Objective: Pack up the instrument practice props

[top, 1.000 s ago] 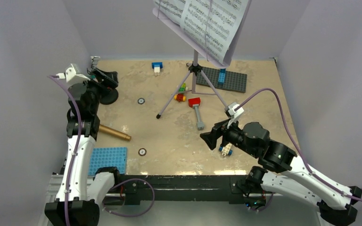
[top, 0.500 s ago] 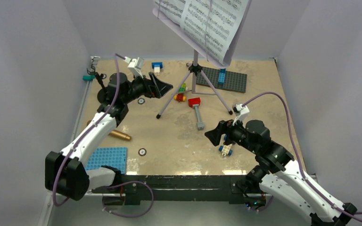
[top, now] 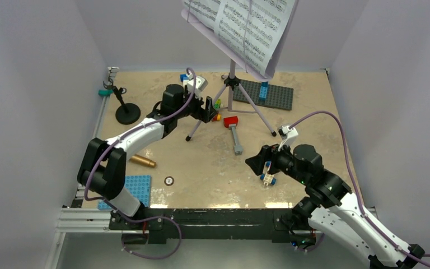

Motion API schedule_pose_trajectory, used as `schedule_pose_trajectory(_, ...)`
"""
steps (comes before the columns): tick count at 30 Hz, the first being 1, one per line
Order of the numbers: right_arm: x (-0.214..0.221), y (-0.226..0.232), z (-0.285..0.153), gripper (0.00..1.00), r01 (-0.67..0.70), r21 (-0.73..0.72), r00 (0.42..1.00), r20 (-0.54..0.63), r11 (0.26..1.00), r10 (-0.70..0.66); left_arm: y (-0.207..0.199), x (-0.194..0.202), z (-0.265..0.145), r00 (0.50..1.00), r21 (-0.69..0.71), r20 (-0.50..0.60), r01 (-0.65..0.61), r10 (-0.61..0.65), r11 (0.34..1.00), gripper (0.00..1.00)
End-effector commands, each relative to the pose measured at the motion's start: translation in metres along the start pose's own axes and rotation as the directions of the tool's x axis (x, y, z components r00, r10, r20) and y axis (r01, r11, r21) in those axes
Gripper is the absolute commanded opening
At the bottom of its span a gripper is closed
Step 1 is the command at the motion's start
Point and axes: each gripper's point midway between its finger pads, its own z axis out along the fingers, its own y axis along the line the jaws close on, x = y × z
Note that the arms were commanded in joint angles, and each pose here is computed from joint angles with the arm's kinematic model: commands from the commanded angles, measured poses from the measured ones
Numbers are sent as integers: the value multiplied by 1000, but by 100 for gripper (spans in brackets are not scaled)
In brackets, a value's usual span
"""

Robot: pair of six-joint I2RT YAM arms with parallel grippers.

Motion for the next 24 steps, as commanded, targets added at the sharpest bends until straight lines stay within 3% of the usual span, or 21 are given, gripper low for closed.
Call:
schedule_pose_trajectory(1,-15,0,-9,89,25,19,999,42,1000,-26,20,-36,16,987,-80,73,-137,142,987,84)
schedule_pose_trajectory(14,-18,-4,-5,89,50,44,998,42,998,-51,40,-5,47,992,-97,-30,-122,120,988,61)
schedule_pose_trajectory(24,-22,-7,-2,89,53,60,997,55,997,-57,27,16,42,995,-90,-38,-100,97,991,8)
